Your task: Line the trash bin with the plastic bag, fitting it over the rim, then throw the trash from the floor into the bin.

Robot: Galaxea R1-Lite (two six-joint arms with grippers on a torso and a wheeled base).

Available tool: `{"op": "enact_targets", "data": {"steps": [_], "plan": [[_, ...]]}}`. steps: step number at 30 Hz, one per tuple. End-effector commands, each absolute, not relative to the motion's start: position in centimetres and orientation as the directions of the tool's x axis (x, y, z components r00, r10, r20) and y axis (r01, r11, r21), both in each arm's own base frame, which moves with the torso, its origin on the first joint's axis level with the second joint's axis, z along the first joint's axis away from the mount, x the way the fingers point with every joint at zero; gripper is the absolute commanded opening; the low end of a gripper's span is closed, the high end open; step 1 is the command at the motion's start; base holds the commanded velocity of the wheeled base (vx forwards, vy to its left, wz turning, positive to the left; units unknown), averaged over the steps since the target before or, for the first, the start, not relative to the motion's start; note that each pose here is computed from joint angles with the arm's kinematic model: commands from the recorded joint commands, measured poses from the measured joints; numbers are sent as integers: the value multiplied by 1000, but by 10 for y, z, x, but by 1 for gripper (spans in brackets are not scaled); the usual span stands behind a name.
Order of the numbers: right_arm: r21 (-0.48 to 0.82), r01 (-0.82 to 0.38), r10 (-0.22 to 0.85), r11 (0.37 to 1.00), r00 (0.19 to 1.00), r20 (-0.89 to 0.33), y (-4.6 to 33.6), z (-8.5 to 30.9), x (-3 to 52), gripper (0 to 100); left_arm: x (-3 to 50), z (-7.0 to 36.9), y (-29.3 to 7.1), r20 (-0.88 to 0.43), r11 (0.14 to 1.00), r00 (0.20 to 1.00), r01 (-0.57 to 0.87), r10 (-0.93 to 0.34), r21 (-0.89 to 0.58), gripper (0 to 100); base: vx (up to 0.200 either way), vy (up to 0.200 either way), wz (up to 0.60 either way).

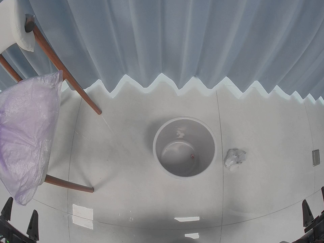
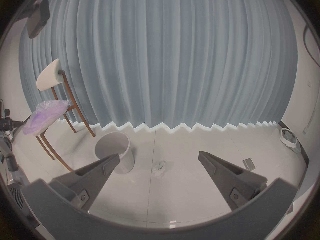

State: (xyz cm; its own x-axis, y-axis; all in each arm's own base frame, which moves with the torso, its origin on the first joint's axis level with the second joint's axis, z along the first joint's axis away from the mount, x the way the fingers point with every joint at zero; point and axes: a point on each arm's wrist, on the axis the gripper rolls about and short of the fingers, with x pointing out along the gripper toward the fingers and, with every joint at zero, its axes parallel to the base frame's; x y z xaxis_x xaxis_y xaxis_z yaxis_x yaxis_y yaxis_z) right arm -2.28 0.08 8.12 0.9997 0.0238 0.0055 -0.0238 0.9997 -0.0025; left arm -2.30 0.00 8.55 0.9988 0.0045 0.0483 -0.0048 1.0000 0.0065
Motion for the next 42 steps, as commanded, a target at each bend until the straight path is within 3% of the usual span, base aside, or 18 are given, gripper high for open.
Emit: {"op": "enact_targets", "data": {"steps": [1,10,20,24,30,36,42], "plan": [[-3,-25,25,1000,1000,5,1,76,-23,100,-24,93,0,172,1000,985,7,-11,22,100,0,0,0],[-3,-25,25,1000,1000,5,1,76,-23,100,-31,111,-1,244,987,968,13,-52,159,100,0,0,0],[-3,-25,25,1000,1000,3,1,76,-23,100,-6,181,0,119,988,993,-2,-17,155,100,0,0,0],[-3,-25,25,1000,1000,5,1,76,-23,100,28,207,1,-44,988,998,-27,34,153,100,0,0,0],[-3,-25,25,1000,1000,3,1,76,-23,100,70,206,4,-258,988,964,-24,64,155,100,0,0,0],[-3,-25,25,1000,1000,2,1,76,-23,100,111,203,7,-391,977,916,-6,91,213,100,0,0,0],[-3,-25,25,1000,1000,3,1,76,-23,100,147,204,9,-437,962,891,4,120,273,100,0,0,0]]}}
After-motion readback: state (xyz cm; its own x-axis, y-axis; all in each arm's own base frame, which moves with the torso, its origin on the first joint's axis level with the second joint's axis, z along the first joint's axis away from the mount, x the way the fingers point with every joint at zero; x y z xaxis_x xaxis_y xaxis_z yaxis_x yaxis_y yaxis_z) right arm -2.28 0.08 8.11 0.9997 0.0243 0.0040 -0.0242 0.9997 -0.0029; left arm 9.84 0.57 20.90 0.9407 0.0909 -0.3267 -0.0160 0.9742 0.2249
